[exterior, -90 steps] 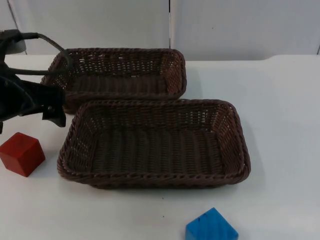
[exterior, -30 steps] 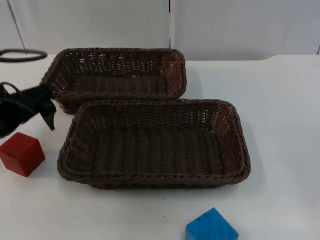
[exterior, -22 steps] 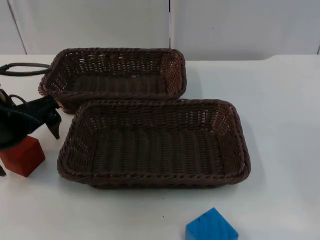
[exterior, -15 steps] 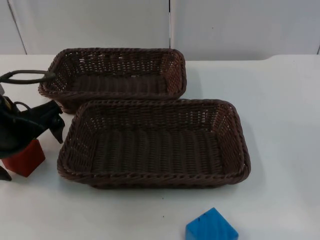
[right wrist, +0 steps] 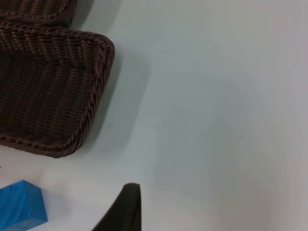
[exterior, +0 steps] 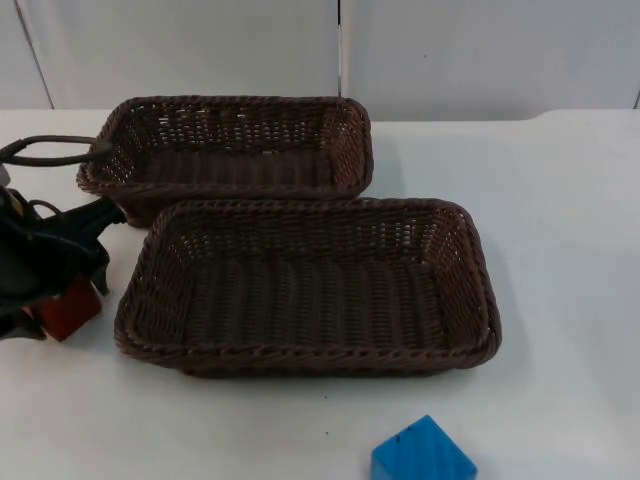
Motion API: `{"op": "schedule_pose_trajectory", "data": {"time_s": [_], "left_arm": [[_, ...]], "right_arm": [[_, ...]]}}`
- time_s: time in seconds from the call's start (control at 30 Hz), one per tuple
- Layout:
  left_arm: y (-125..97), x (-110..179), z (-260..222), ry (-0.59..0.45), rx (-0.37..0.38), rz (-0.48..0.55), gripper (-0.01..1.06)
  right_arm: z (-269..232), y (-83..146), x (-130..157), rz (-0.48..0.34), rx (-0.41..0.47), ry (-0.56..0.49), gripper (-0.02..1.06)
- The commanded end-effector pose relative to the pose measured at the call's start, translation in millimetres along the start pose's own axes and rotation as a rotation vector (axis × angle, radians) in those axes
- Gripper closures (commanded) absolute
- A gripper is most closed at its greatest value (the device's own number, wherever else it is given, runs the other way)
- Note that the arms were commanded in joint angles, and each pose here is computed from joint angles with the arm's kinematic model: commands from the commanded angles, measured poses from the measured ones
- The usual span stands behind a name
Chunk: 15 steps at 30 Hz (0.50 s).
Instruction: Pick up one cube with the left hand and place it into the upper basket. Pick up one cube with the right hand and place it into the lower basket.
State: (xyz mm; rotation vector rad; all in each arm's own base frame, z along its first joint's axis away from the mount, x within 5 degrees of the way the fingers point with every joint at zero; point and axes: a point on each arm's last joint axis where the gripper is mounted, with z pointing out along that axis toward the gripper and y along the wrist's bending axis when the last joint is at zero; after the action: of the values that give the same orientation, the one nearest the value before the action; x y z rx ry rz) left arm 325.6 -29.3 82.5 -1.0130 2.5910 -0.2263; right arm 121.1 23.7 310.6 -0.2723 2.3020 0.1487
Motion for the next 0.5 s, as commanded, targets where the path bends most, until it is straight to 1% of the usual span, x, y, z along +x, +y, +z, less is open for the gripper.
{"op": "schedule_pose_trajectory", "data": {"time_s": [0.0,0.03,0.07,0.17,0.2,0.37,0.4,0.47], "left_arm": [[-2,-4,-9,-0.016,0.008,0.020,1.05],[-2,-4,-9,-0.016,0.008,0.020,1.05],[-3,-5,-14,-0.028,0.013,0.042,1.05],[-7,-9,-33,-0.057,0.018,0.163,1.05],[-7,-9,-33,-0.057,0.018,0.163,1.05],[-13,-12,-59,-0.106,0.051,0.302,1.05],[-13,-12,-59,-0.106,0.051,0.302,1.05],[-18,-11,-67,-0.127,0.070,0.372,1.05]], "right_arm": [[-2,0,-3,-0.005,0.002,-0.020,-0.01],[-2,0,-3,-0.005,0.002,-0.020,-0.01],[-2,0,-3,-0.005,0.002,-0.020,-0.01],[-2,0,-3,-0.007,0.003,-0.022,-0.01],[-2,0,-3,-0.007,0.003,-0.022,-0.01],[-2,-1,-5,-0.007,0.007,-0.043,-0.01],[-2,-1,-5,-0.007,0.007,-0.043,-0.01],[-2,-1,-5,-0.007,0.007,-0.043,-0.01]]}}
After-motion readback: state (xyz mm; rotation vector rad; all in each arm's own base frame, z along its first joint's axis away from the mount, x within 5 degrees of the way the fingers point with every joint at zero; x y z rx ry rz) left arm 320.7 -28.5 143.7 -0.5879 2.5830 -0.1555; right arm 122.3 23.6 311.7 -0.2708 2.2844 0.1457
